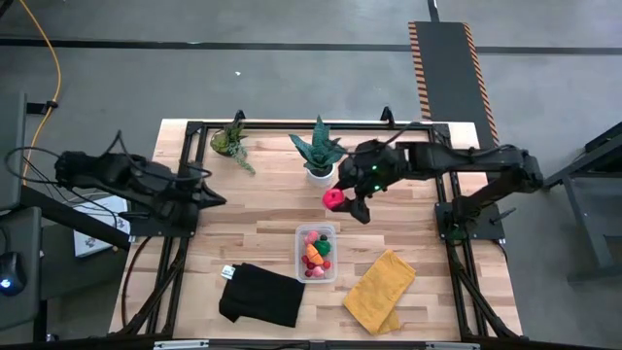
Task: Pick and placing Produce into tupperware
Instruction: Put the apple into the transparent container
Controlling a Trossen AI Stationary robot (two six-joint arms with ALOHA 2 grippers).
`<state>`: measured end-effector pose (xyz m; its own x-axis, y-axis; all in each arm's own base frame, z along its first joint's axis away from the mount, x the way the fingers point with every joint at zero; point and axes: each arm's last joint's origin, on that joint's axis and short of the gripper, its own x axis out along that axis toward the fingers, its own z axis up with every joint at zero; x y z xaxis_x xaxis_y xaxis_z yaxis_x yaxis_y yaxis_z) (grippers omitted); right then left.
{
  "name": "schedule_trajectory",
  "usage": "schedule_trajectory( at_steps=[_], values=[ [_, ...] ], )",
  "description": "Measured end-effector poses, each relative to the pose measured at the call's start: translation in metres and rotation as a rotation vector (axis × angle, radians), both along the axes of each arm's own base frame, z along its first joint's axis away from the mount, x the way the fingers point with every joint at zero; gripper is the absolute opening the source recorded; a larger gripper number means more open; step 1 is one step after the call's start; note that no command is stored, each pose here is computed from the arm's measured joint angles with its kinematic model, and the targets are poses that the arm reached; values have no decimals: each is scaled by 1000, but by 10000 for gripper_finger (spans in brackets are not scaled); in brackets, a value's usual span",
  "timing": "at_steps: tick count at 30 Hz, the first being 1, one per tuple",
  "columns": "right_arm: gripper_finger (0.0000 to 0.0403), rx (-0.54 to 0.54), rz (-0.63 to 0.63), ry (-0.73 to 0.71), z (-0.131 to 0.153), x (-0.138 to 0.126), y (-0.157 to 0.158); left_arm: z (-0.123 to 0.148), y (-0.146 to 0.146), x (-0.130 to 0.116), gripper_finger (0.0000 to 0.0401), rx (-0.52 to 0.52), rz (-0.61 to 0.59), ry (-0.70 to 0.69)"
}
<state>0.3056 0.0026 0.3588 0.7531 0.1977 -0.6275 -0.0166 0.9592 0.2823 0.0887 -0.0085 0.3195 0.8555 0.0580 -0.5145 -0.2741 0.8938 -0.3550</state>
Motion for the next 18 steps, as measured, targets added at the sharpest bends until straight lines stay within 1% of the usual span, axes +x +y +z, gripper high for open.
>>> schedule_trajectory(
  at_steps=[4,9,13,18],
  values=[
    [273,3,15,39,-11,9,6,7,0,-10,1,23,-65,54],
    [273,5,13,76,-21,17,13,1,-1,-11,1,53,-118,122],
    [273,-2,21,108,-30,24,21,-3,0,-12,1,59,-123,174],
    [273,13,28,157,-44,33,30,-4,0,-14,1,60,-124,190]
  ],
)
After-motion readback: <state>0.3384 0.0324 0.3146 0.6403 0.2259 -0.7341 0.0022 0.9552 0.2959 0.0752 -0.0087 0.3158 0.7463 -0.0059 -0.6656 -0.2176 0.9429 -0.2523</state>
